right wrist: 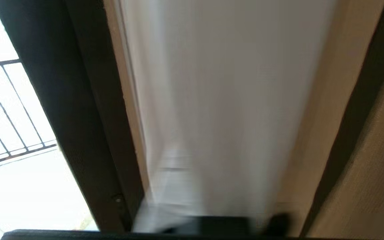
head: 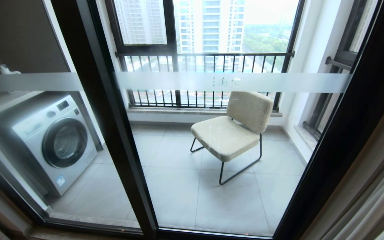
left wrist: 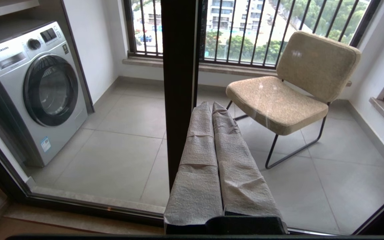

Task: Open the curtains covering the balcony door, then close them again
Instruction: Close the inner curtains on both sides

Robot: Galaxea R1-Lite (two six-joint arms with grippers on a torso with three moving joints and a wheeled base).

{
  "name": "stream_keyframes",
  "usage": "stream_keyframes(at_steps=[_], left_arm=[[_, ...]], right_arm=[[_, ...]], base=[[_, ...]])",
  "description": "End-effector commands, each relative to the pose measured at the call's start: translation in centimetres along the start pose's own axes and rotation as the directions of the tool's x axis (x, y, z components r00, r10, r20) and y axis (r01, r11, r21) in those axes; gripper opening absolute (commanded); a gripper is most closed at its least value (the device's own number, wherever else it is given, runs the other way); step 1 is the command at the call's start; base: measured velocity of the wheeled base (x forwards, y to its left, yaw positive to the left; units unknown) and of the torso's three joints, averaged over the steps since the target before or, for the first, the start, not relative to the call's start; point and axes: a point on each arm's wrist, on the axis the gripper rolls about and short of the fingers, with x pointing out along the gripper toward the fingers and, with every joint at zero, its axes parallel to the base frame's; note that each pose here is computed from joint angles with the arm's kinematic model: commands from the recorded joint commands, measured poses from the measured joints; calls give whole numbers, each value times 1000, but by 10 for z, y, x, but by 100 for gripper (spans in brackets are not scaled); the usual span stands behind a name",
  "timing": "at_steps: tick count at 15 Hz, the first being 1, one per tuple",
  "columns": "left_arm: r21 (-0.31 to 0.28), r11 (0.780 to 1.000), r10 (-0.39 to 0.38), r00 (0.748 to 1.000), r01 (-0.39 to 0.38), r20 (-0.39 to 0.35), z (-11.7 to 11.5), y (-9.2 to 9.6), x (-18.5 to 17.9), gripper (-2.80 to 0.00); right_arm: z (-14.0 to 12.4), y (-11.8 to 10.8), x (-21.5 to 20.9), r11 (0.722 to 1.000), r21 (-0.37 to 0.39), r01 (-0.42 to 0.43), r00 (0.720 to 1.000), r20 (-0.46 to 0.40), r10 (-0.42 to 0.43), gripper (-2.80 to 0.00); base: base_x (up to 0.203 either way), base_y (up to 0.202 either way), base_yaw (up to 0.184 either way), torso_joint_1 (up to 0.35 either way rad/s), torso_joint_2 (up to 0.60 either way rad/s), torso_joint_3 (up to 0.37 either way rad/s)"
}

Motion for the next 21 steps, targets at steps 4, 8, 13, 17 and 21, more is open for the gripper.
stream_keyframes(at_steps=[4, 8, 13, 17, 21], left_arm=[[-1, 1000, 1, 1000, -1, 1, 0, 0, 0, -280], [-1, 1000, 1, 1000, -1, 1, 0, 0, 0, -280], [-1, 1000, 1, 1000, -1, 1, 0, 0, 0, -280], [-1, 1000, 1, 1000, -1, 1, 0, 0, 0, -280], [-1, 1000, 1, 1000, -1, 1, 0, 0, 0, -280]], right_arm=[[5, 11, -3, 996, 28, -88, 996, 15, 88, -280], [8, 24, -3, 989, 34, -141, 990, 30, 140, -280], [13, 45, -6, 973, 41, -228, 972, 73, 225, -280], [18, 73, -22, 938, 61, -340, 938, 91, 334, -280], [26, 102, -43, 880, 82, -467, 881, 124, 456, -280]], base=[[0, 0, 0, 0, 0, 0], [0, 0, 0, 0, 0, 0], [0, 0, 0, 0, 0, 0], [0, 0, 0, 0, 0, 0], [0, 0, 0, 0, 0, 0]])
